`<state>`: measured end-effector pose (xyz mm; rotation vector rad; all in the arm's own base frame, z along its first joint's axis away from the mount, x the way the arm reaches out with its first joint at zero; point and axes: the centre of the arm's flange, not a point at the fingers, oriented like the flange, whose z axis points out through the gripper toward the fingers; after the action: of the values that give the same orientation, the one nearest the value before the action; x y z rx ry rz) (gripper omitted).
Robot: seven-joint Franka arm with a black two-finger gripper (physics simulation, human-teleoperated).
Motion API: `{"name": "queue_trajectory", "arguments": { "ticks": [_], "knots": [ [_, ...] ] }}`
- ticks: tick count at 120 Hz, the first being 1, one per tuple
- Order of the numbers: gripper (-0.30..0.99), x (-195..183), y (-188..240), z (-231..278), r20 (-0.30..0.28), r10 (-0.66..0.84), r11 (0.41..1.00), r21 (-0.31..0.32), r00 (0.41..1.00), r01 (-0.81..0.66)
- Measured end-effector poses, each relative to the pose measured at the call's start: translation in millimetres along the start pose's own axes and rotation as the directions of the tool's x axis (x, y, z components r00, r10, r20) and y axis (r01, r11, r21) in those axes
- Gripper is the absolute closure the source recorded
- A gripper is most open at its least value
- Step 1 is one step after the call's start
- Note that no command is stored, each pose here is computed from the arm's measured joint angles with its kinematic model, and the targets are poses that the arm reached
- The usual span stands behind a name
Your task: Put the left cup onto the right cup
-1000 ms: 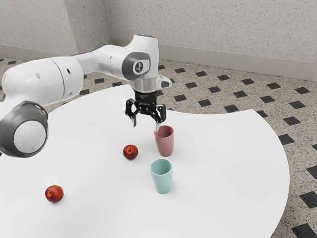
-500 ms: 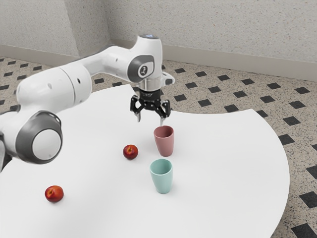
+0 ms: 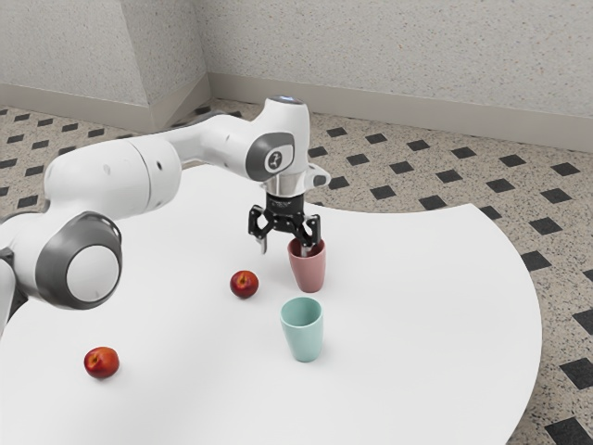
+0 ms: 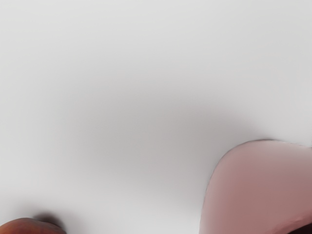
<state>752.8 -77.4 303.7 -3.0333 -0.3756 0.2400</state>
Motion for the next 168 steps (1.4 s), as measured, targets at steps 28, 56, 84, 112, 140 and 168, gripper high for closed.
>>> {"name": "queue_trajectory", "arguments": {
  "ticks": [28,56,84,112,140,168],
  "knots": [
    [0.50,2,1,-6,-0.028,-0.002,1.000,0.006,1.000,0.002],
    [0.70,1,6,-8,-0.041,-0.003,1.000,0.005,0.999,0.004],
    [0.76,-4,16,-20,-0.065,0.005,1.000,0.009,0.998,-0.004],
    [0.78,-12,12,-61,-0.116,0.001,1.000,0.004,0.993,-0.001],
    [0.78,-43,10,-122,-0.174,0.009,1.000,0.000,0.985,-0.009],
    [0.79,-82,32,-151,-0.190,0.043,0.999,-0.001,0.981,-0.044]
  ]
}}
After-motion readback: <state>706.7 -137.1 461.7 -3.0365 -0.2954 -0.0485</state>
